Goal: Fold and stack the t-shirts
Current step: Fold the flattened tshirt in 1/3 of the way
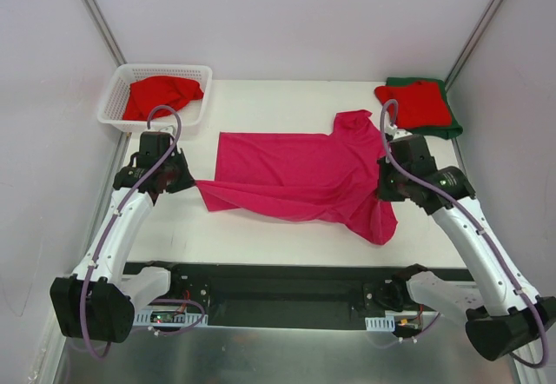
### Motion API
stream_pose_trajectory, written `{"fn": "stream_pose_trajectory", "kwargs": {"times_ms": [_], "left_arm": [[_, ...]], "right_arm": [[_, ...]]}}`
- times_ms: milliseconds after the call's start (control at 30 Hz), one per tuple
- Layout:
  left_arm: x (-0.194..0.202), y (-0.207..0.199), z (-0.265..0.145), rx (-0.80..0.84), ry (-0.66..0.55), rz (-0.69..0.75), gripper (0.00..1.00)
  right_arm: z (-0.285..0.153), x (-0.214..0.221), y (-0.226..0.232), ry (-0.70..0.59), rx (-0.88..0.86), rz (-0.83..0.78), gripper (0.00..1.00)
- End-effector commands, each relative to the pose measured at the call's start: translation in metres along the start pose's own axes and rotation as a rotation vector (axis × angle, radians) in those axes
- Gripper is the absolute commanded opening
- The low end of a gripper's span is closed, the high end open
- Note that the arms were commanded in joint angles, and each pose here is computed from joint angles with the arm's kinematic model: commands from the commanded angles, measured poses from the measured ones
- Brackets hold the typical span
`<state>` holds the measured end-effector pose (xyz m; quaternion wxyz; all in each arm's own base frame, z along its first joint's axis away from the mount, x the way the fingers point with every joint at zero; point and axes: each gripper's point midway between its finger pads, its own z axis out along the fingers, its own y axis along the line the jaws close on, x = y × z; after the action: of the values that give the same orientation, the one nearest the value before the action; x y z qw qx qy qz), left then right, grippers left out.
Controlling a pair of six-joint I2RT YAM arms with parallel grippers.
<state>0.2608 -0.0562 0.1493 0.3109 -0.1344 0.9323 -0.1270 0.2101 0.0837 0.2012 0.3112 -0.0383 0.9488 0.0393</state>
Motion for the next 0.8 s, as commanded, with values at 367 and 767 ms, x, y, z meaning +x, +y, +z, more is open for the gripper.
{"fn": "stream_pose_trajectory", "kwargs": {"times_ms": [367,767], "left_arm": [[-0.004,0.002,-0.003,0.02,-0.026,0.018,0.0],[-0.001,0.001,0.003,0.03,0.005,0.024,0.0]], "right_arm": [[-0.006,-0.015,0.006,-0.045,-0.326,0.246,0.01],[0.0,-0.024,-0.034,-0.063,-0.222,0.445,0.01]]}}
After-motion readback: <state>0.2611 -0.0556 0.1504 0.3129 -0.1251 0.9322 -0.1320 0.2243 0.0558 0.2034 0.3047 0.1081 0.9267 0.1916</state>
